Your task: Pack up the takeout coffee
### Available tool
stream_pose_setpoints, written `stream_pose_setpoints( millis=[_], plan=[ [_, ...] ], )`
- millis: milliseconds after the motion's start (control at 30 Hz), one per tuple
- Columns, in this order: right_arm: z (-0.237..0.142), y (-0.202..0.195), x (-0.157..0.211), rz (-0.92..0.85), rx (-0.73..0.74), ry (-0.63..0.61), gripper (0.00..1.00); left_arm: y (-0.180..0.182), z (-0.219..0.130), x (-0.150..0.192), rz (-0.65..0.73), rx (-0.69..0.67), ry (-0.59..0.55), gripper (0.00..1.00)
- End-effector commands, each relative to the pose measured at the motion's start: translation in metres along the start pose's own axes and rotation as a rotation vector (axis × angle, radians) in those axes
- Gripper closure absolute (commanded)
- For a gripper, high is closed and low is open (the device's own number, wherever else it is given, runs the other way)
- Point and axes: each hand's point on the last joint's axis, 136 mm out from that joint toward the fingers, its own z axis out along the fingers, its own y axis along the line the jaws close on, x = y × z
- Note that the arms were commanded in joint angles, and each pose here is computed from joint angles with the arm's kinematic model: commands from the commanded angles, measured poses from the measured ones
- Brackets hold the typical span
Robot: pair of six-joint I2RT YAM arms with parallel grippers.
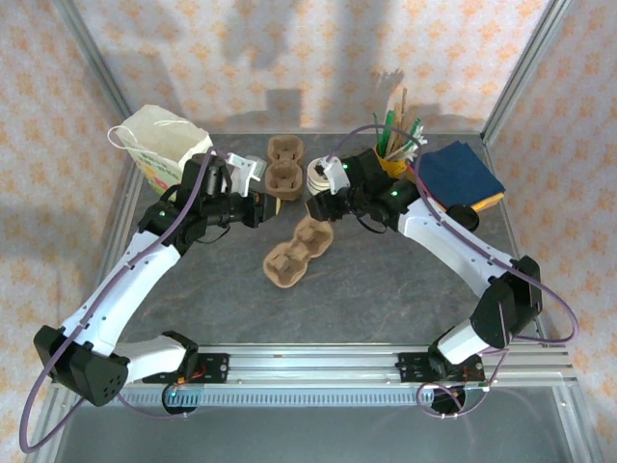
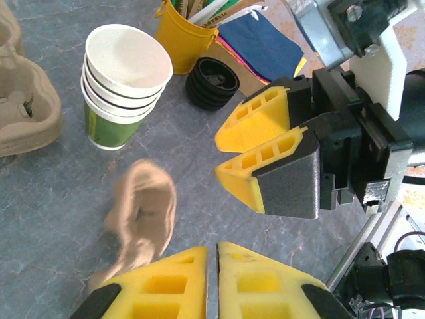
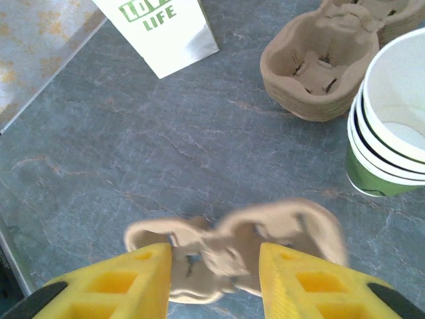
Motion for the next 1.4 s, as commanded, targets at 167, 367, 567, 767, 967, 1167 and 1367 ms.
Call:
stream_pose_setpoints(
  millis=[167, 367, 567, 767, 967, 1167, 1367],
  plan=[
    [-0.010, 0.004, 0.014, 0.015, -0.009, 0.005, 0.57, 0.017, 0.003, 0.010, -0.037, -0.062, -0.020, 0.84],
    [-0.014, 0.015, 0.026, 0.011, -0.074, -0.014, 0.53, 0.075, 0.022, 0.058, -0.213, -0.214, 0.046, 0.67],
    [0.004, 0.024, 0.030, -0.045, -0.086, -0.010, 0.48, 0.135, 0.031, 0.126, -0.364, -0.436, 0.158, 0.49],
    [0.049, 0.045, 0.035, -0.149, -0.068, 0.063, 0.41, 0.153, 0.024, 0.145, -0.433, -0.436, 0.083, 0.47],
    [0.098, 0.051, 0.049, -0.223, -0.029, 0.129, 0.36, 0.188, -0.005, 0.149, -0.549, -0.640, 0.035, 0.46],
    [0.144, 0.045, 0.079, -0.287, 0.086, 0.280, 0.31, 0.202, -0.050, 0.131, -0.629, -0.683, -0.149, 0.46],
    [0.164, 0.040, 0.092, -0.322, 0.141, 0.359, 0.28, 0.200, -0.065, 0.117, -0.624, -0.651, -0.219, 0.44]
  ],
)
